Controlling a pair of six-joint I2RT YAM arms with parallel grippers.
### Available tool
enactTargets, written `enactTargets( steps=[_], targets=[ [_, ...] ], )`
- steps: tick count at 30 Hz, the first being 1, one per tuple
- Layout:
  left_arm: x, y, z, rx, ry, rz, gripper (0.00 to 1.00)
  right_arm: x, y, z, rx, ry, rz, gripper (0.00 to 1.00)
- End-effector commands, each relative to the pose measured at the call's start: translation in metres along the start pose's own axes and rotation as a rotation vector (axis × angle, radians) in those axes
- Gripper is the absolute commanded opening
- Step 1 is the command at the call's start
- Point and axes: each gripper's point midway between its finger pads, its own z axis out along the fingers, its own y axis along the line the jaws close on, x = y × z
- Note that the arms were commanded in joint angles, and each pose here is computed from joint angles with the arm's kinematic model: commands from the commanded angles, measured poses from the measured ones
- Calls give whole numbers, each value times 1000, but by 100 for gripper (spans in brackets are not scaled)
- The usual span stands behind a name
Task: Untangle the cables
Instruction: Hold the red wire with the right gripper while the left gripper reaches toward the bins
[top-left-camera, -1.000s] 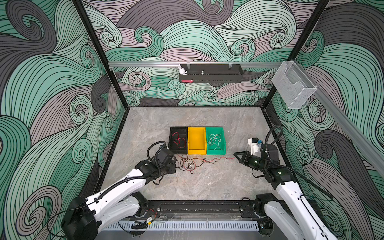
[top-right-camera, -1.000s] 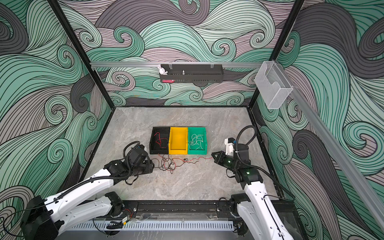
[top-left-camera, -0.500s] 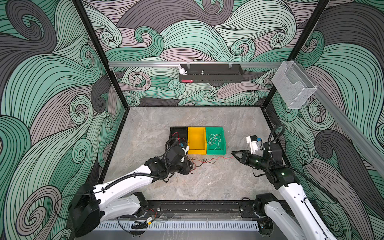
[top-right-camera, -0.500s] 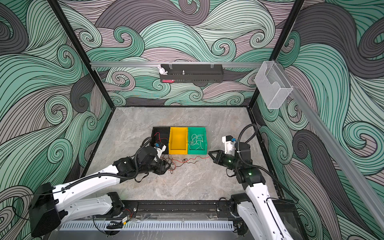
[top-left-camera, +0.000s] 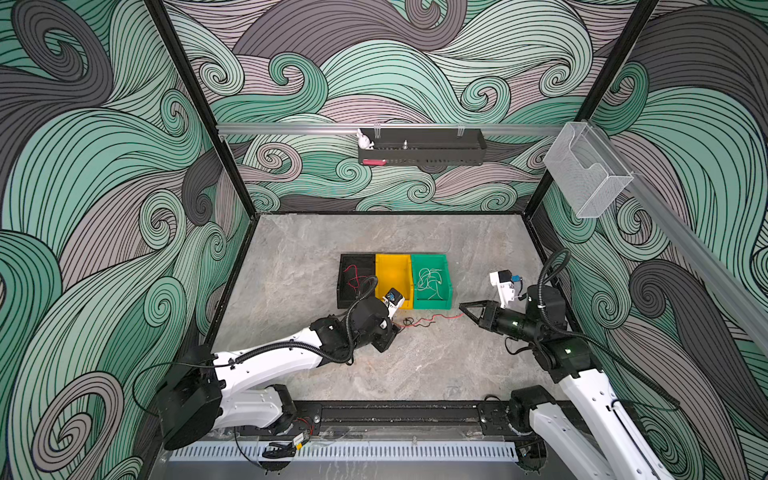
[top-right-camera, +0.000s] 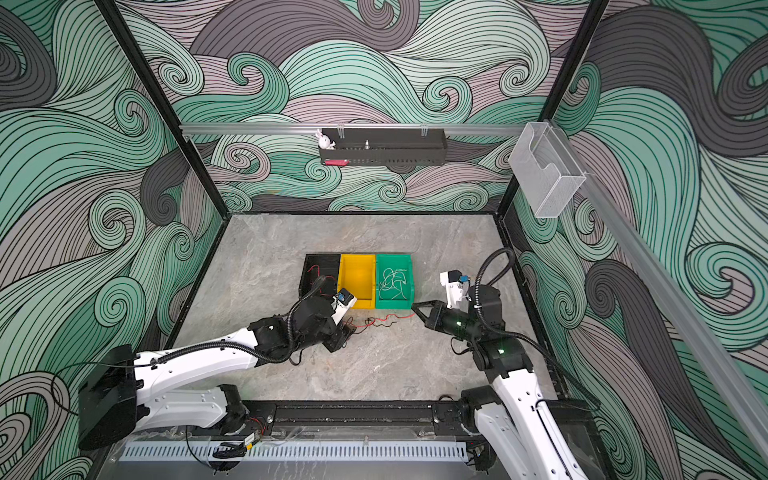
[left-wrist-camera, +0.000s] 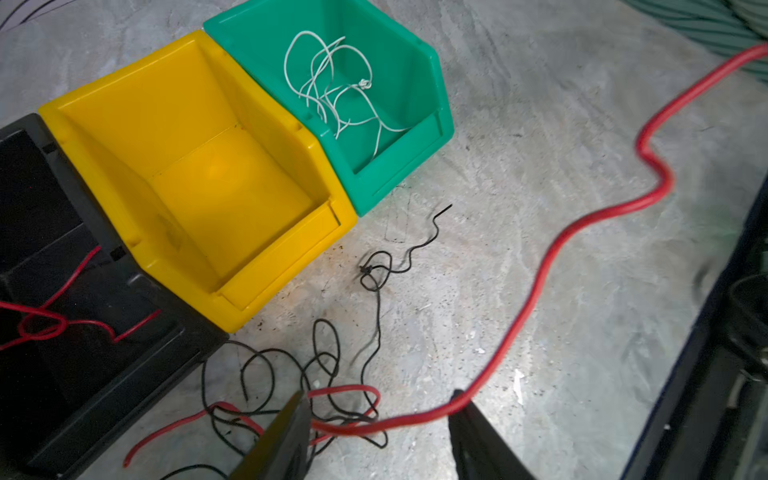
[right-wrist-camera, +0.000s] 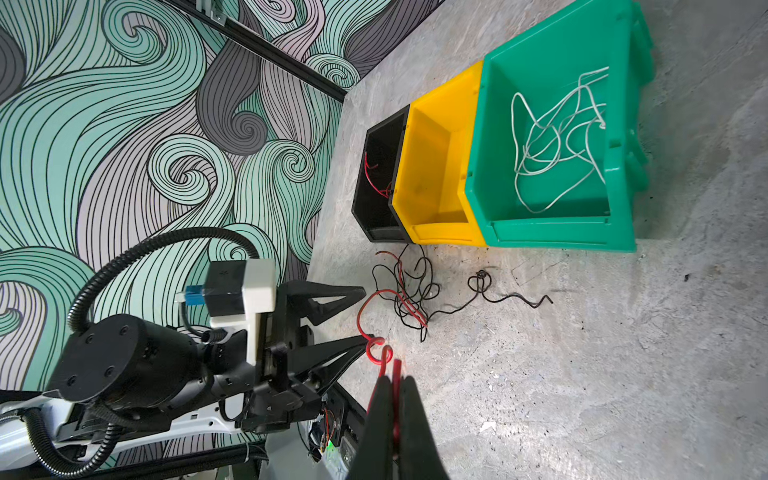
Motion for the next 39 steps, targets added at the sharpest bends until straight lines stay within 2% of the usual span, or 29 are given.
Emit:
enactTargets(
  steps=[1, 4, 9, 19, 21, 24, 27, 30, 39],
  targets=[
    [-21, 12, -1, -91, -53, 55, 55, -2, 12, -3, -39, -9, -14, 4],
    [-22, 18, 1, -126, -45, 66, 52, -2, 12, -3, -41, -11, -12, 4],
    [-26, 10, 6, -89, -40, 81, 41, 1, 10, 0, -52, 1, 6, 4],
    [-32, -9, 12, 18, -81, 66, 14, -1, 9, 2, -56, -9, -3, 5],
    [-32, -18, 10, 75, -98, 73, 13, -1, 9, 2, -54, -13, -5, 5],
    [-32, -28, 7, 137, -111, 82, 20, -3, 10, 1, -53, -17, -7, 5],
    [-27, -26, 9, 125, -83, 98, 28, -4, 12, 1, -55, -20, -10, 5],
    [-25, -19, 10, 82, -69, 123, 32, -4, 13, 1, -61, -15, -10, 5],
    [-26, -13, 20, 33, -73, 249, 38, -3, 13, 5, -77, 4, 3, 6]
  ],
)
